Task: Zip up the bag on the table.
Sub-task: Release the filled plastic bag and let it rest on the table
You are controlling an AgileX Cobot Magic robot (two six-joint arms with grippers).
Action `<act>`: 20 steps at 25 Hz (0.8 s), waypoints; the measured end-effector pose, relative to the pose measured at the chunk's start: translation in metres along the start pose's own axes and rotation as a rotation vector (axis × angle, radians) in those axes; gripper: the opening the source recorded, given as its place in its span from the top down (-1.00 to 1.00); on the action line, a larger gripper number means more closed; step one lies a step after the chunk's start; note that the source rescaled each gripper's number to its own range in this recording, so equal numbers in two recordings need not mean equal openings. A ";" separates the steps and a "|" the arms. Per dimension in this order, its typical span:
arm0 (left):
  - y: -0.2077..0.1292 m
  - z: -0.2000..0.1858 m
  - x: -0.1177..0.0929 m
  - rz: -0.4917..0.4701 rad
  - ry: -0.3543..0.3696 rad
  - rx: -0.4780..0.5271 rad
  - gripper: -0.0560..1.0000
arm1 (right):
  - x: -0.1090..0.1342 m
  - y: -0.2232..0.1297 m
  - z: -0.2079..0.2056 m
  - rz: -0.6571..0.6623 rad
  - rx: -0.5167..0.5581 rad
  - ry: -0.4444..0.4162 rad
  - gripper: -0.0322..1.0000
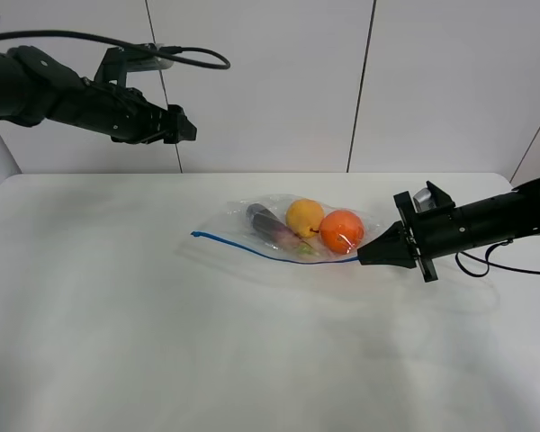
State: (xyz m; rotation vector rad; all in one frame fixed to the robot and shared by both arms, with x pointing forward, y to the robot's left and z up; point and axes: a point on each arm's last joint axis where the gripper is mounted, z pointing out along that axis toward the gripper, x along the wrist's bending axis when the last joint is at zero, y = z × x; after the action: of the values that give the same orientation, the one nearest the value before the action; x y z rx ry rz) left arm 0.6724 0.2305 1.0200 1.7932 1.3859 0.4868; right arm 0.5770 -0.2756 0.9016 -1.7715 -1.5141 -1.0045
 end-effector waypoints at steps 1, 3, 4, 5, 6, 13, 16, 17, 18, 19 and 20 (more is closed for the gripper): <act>-0.001 -0.002 0.003 -0.006 -0.024 0.028 -0.81 | 0.000 0.000 0.000 0.000 0.000 0.000 0.94; -0.008 -0.006 0.008 -0.028 -0.075 0.108 -0.81 | 0.000 0.000 0.000 0.000 0.000 0.000 0.94; -0.012 -0.008 0.010 -0.035 -0.089 0.149 -0.81 | 0.000 0.000 0.000 0.000 0.000 0.000 0.94; -0.017 -0.008 0.013 -0.047 -0.095 0.200 -0.81 | 0.000 0.000 0.000 0.000 0.000 0.000 0.94; -0.023 -0.009 0.016 -0.064 -0.089 0.250 -0.81 | 0.000 0.000 0.000 0.000 0.001 0.001 0.94; -0.060 -0.004 0.048 -0.109 0.205 0.586 -0.81 | 0.000 0.000 0.000 0.000 0.001 0.001 0.94; -0.060 -0.005 0.056 -0.112 0.293 0.589 -0.81 | 0.000 0.000 0.000 0.000 0.001 0.001 0.94; -0.060 -0.004 0.057 -0.119 0.303 0.578 -0.81 | 0.000 0.000 0.000 0.000 0.001 0.001 0.94; -0.059 -0.004 0.057 -0.121 0.309 0.567 -0.81 | 0.000 0.000 0.000 0.000 0.001 0.001 0.94; -0.058 -0.004 0.057 -0.127 0.312 0.564 -0.83 | 0.000 0.000 0.000 0.000 0.001 0.001 0.94; -0.058 -0.004 0.057 -0.132 0.314 0.563 -0.88 | 0.000 0.000 0.000 0.000 0.001 0.001 0.94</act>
State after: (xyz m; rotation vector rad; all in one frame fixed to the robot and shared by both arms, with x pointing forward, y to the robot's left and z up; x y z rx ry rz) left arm 0.6519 0.2899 0.9674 2.1043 1.9964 0.3351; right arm 0.5769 -0.2756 0.9017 -1.7707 -1.5138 -1.0045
